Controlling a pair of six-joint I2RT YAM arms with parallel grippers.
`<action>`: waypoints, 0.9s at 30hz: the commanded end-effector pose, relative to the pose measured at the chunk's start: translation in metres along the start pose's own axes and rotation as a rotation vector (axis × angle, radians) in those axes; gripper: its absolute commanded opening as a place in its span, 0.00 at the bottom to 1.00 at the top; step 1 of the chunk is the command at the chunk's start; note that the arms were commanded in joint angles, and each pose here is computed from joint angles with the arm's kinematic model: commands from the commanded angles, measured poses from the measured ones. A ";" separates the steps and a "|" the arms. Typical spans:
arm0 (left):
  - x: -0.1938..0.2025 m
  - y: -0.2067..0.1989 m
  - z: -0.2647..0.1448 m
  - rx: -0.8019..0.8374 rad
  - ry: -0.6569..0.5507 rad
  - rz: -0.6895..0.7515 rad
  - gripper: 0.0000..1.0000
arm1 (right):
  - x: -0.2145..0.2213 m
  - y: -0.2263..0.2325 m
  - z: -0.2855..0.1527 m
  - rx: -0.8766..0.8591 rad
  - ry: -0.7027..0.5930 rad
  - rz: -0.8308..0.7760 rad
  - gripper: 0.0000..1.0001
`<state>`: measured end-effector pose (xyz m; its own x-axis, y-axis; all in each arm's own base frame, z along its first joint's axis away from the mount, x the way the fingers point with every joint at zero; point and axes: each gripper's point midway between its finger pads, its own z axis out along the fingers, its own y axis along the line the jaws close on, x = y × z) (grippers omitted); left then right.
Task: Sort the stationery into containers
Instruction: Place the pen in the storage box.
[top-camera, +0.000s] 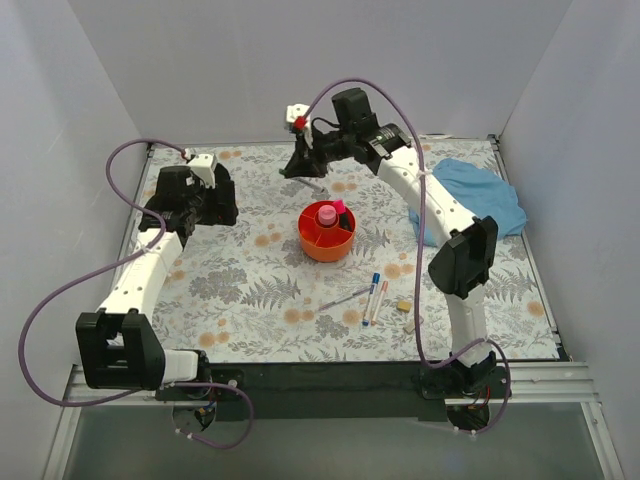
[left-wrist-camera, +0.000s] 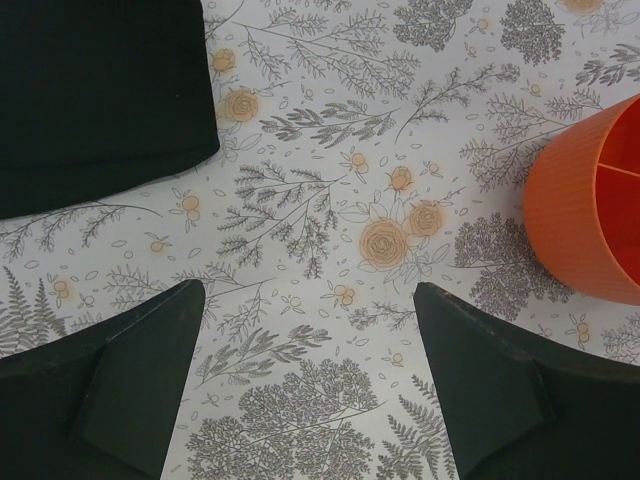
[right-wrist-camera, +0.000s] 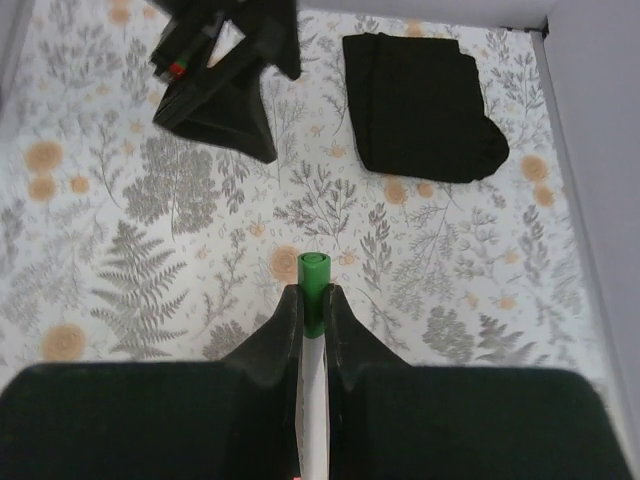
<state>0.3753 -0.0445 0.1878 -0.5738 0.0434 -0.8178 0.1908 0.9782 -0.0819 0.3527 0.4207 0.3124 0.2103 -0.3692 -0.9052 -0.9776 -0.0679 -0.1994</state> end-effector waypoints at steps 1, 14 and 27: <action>-0.012 -0.001 0.003 0.014 -0.002 -0.023 0.87 | -0.017 -0.017 -0.014 -0.104 -0.271 0.273 0.01; -0.001 0.004 0.031 0.017 0.067 -0.022 0.87 | -0.021 -0.038 -0.031 -0.125 -0.429 0.347 0.01; 0.009 0.004 0.041 0.024 0.091 -0.025 0.86 | 0.001 0.011 -0.090 0.452 -0.475 0.231 0.01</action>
<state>0.3956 -0.0480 0.1464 -0.6729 0.0377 -0.7387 0.1821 0.9764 -0.1160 0.3312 0.3417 0.3098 -0.1024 0.0478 -0.9936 -0.9544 0.2768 0.1117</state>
